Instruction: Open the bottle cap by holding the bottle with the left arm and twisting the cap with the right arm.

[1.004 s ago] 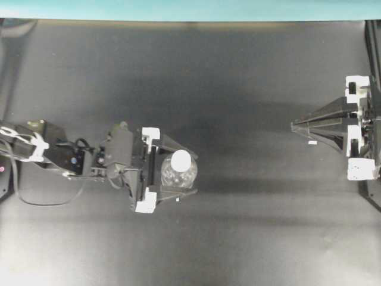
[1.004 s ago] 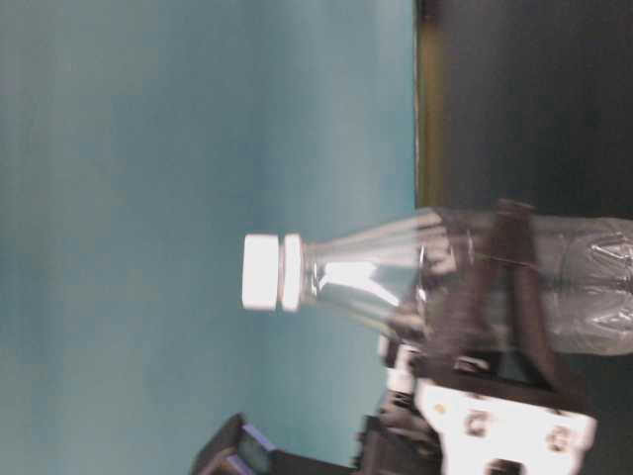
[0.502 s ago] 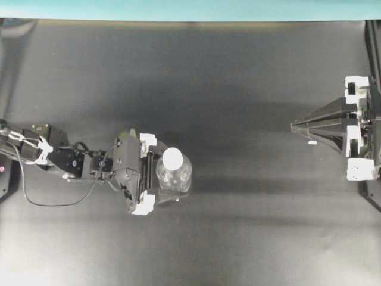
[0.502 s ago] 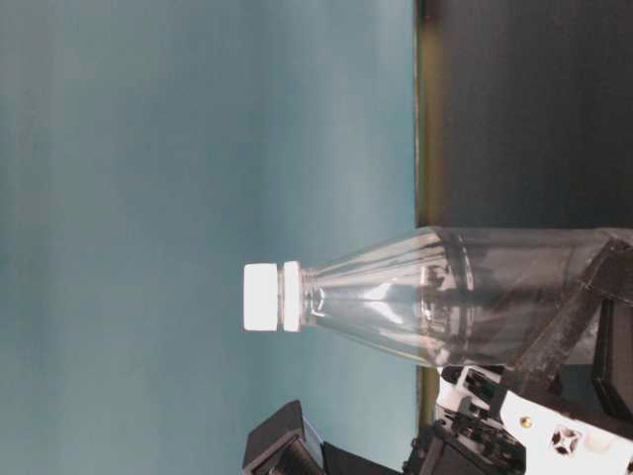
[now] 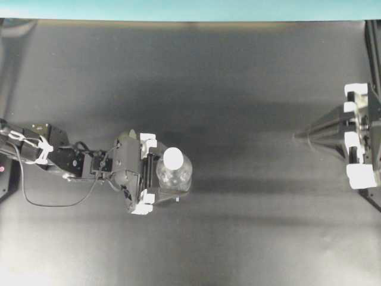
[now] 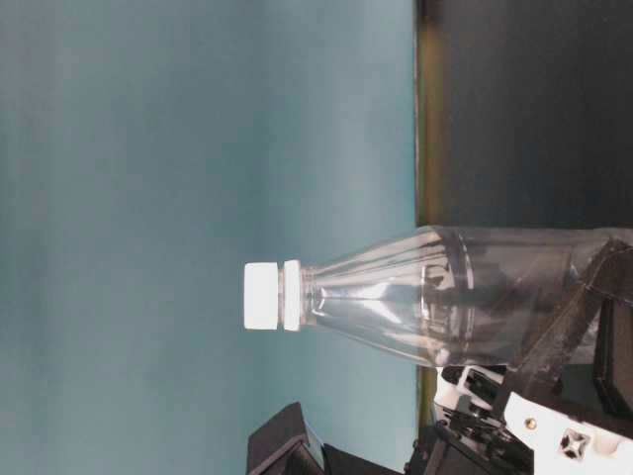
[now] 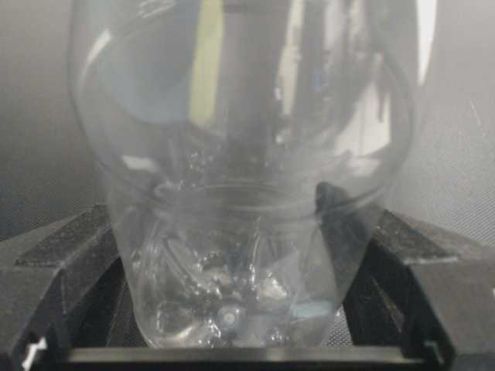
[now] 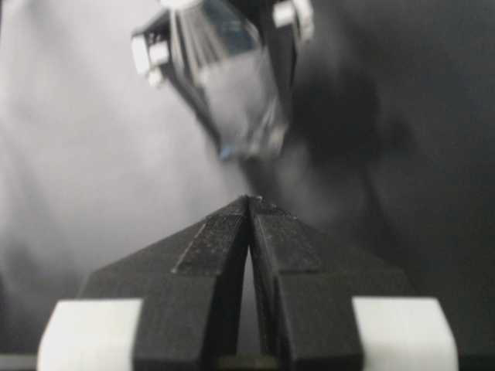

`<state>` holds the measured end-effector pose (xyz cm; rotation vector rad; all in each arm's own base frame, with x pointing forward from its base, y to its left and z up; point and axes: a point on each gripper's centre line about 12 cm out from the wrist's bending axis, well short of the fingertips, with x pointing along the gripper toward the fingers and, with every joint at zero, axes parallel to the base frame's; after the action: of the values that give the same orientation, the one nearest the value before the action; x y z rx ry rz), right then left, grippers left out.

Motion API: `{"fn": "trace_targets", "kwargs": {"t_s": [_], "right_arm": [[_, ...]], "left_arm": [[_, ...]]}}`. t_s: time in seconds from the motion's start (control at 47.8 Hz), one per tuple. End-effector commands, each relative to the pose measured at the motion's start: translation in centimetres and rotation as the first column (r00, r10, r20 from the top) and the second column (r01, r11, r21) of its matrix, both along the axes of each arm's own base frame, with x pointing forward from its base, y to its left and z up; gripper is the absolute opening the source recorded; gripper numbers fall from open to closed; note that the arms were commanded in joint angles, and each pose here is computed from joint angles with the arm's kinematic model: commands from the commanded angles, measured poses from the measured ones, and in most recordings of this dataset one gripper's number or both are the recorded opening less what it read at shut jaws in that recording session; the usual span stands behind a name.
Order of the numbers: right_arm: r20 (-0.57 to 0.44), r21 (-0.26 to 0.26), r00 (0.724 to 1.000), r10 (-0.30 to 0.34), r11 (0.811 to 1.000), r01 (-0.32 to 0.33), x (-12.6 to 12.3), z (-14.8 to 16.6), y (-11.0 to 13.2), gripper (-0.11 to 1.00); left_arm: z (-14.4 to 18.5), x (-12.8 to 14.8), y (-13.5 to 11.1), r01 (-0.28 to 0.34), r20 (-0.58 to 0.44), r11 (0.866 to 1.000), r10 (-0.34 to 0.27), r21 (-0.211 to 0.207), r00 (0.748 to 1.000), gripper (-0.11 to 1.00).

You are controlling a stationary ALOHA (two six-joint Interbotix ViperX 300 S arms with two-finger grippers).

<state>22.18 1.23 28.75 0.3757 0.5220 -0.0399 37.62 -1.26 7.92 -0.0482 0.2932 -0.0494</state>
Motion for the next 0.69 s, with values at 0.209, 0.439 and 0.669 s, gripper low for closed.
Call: {"fn": "trace_targets", "kwargs": {"t_s": [0.209, 0.439, 0.669], "right_arm": [[-0.336, 0.072, 0.941, -0.024, 0.996, 0.051, 4.0, 3.9, 0.4, 0.01], [-0.385, 0.071, 0.923, -0.012, 0.997, 0.043, 8.7, 6.4, 0.8, 0.38], [-0.539, 0.145, 0.842, 0.025, 0.987, 0.064, 13.5, 6.3, 1.6, 0.83]], "left_arm": [[0.3, 0.3, 0.4, -0.007, 0.014, 1.0, 0.007, 0.004, 1.0, 0.82], [0.3, 0.2, 0.4, -0.009, 0.012, 1.0, 0.008, 0.004, 1.0, 0.82], [0.3, 0.2, 0.4, -0.009, 0.011, 1.0, 0.008, 0.004, 1.0, 0.82]]}}
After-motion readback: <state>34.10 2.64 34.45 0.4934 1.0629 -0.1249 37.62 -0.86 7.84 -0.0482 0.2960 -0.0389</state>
